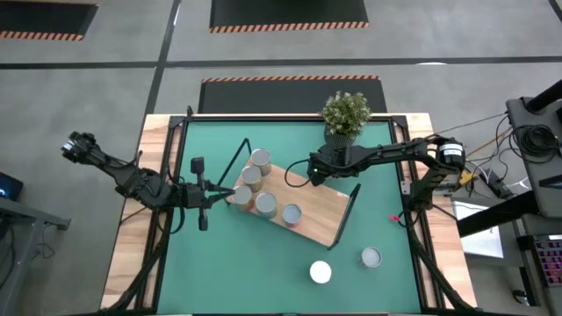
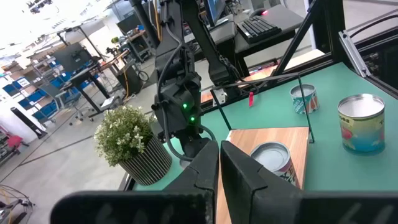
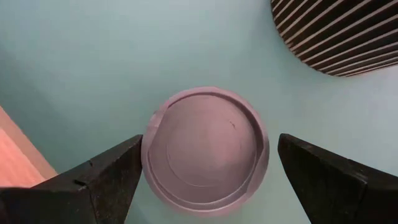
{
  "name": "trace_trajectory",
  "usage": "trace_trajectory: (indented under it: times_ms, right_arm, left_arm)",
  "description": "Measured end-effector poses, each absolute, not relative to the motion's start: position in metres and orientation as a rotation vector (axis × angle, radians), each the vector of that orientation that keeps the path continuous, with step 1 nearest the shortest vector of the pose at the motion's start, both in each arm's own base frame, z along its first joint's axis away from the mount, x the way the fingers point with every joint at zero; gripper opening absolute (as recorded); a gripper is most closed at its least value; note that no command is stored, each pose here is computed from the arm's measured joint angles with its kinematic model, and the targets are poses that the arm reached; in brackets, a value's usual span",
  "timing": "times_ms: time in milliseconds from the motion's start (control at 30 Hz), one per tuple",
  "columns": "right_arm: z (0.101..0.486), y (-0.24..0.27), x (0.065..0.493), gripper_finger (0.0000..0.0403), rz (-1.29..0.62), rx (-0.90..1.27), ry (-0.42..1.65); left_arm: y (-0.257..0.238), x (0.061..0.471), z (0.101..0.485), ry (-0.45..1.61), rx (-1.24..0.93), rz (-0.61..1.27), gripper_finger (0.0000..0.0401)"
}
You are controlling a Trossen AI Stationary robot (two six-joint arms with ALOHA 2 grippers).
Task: Pick and place cans onto a shelf
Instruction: Put the small canned oranges on the shelf
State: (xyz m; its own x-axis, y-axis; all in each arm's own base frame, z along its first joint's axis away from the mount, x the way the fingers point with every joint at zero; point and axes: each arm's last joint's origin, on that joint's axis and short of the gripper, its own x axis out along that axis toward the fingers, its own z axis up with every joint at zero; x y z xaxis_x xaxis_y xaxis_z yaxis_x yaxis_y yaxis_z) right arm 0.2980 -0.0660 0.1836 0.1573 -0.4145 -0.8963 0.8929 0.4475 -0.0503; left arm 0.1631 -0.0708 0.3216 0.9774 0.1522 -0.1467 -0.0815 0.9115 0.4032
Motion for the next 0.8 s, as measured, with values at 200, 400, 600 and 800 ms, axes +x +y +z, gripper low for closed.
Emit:
trace_trajectory:
  times_ms: [200,400,600,800]
  right_arm:
    - [0.178,-0.066,0.298,0.0347,-1.001,0.587,0.993]
    - [0.174,-0.066,0.297,0.0308,-1.004,0.598,0.991]
    - [0.176,-0.065,0.298,0.0287,-0.990,0.608,0.992]
    - [0.187,-0.067,0.305,0.0293,-0.954,0.591,0.979]
  left_arm:
    - [-0.071,0.163,0.322,0.177,0.406,0.121,0.0000]
    - [-0.071,0.163,0.322,0.177,0.407,0.121,0.0000]
    - [-0.071,0.163,0.322,0.177,0.407,0.121,0.0000]
    - [-0.071,0.163,0.322,0.177,0.407,0.121,0.0000]
